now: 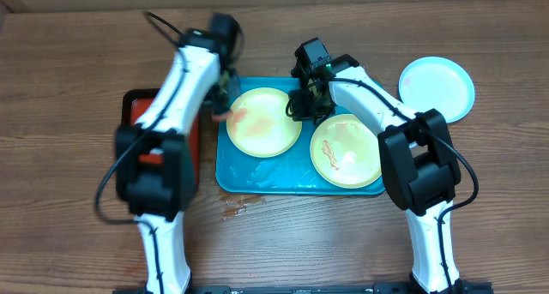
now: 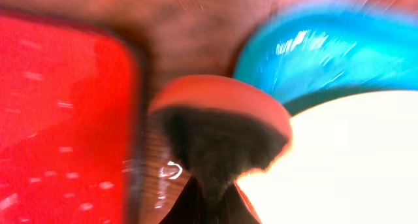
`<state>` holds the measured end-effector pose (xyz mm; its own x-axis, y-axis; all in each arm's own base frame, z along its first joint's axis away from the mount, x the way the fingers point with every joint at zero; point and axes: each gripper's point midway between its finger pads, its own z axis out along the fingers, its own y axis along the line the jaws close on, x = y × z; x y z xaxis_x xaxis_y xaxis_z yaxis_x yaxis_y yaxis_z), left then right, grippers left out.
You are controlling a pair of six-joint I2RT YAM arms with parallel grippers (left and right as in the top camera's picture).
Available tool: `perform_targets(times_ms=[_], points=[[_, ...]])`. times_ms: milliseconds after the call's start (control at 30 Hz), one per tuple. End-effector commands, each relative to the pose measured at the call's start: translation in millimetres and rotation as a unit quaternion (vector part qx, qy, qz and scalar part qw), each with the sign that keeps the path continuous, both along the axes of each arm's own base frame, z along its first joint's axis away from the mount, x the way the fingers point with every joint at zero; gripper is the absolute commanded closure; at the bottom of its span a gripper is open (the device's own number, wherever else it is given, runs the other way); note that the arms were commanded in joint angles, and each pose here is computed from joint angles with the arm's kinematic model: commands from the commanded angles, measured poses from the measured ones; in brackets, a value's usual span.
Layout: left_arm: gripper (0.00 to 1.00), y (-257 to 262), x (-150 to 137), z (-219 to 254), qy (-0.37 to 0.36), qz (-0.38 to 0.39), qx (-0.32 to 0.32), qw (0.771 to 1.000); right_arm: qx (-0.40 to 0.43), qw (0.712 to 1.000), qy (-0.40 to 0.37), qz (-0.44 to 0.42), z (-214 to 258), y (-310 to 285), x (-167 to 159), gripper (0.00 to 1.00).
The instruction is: Clean dirty plates on tray and stack at the side
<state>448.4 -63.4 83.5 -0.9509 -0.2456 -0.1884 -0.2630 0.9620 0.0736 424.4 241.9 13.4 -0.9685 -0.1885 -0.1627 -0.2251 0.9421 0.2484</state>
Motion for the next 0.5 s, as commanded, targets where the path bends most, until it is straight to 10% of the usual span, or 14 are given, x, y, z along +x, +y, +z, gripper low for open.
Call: perform_targets(times_ms=[0,167,467], points=[[0.96,23.5,6.5,86.5,-0.096,0.035,-0.044,0.994,-0.069,0.990,-0.117,0.041,63.2,-7.3,22.0,0.96],[0.96,80.7,-13.0,101.1,-0.085,0.097,-0.032,0.991,-0.244,0.930,-0.258,0.098,135.5,-8.9,20.3,0.96],[0.96,144.3,-38.3,78.9,-0.040,0.175,-0.025,0.983,-0.549,0.706,-0.411,0.175,245.9,19.0,-5.5,0.96]])
